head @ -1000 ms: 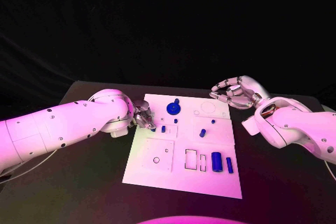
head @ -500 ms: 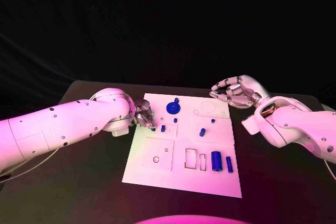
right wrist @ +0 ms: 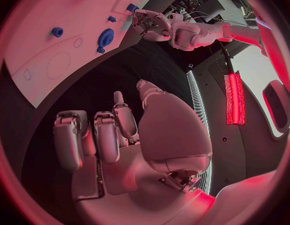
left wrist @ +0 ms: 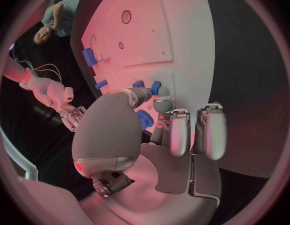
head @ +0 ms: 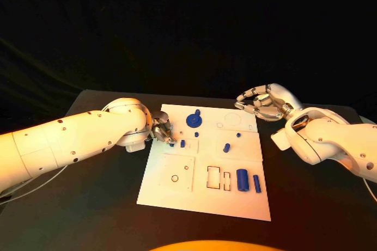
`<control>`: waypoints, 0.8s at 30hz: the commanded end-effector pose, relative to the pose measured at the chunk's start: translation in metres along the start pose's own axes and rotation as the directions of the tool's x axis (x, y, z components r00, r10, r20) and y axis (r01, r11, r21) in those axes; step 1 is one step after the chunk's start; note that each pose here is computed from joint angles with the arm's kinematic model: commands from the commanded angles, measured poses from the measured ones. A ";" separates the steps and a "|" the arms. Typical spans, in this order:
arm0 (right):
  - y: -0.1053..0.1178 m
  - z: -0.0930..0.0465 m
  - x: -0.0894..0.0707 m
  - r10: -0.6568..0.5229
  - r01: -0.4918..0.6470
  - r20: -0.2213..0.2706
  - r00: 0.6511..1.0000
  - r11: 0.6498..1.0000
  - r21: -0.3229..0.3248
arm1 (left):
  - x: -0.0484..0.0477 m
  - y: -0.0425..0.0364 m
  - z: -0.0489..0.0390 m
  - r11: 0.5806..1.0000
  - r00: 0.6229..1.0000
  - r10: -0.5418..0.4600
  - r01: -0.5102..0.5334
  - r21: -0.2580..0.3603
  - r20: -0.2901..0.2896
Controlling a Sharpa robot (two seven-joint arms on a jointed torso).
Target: Assemble the parts on the task board
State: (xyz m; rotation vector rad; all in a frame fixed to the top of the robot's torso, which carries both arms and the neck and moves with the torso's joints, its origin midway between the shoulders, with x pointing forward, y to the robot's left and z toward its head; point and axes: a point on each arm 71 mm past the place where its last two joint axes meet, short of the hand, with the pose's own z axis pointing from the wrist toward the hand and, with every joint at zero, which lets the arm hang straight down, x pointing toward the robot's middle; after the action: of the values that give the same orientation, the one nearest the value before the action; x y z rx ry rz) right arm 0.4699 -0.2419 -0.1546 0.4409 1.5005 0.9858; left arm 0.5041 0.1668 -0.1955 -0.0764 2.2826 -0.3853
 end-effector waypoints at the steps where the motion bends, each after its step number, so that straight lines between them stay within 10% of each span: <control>1: 0.001 0.000 0.001 -0.006 0.006 -0.010 1.000 1.000 -0.014 | 0.0055 -0.0020 0.0014 1.000 0.999 0.005 -0.005 0.004 -0.034; 24: 0.001 0.000 0.001 -0.007 0.007 -0.008 1.000 1.000 -0.015 | 0.0014 0.0059 0.0034 1.000 1.000 -0.017 0.017 -0.026 -0.012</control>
State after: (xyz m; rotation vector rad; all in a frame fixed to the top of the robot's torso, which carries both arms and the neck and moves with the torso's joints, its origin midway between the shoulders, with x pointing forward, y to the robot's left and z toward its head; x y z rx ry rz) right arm 0.4700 -0.2422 -0.1545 0.4407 1.4997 0.9856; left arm 0.5067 0.1714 -0.1990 -0.1009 2.2900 -0.3686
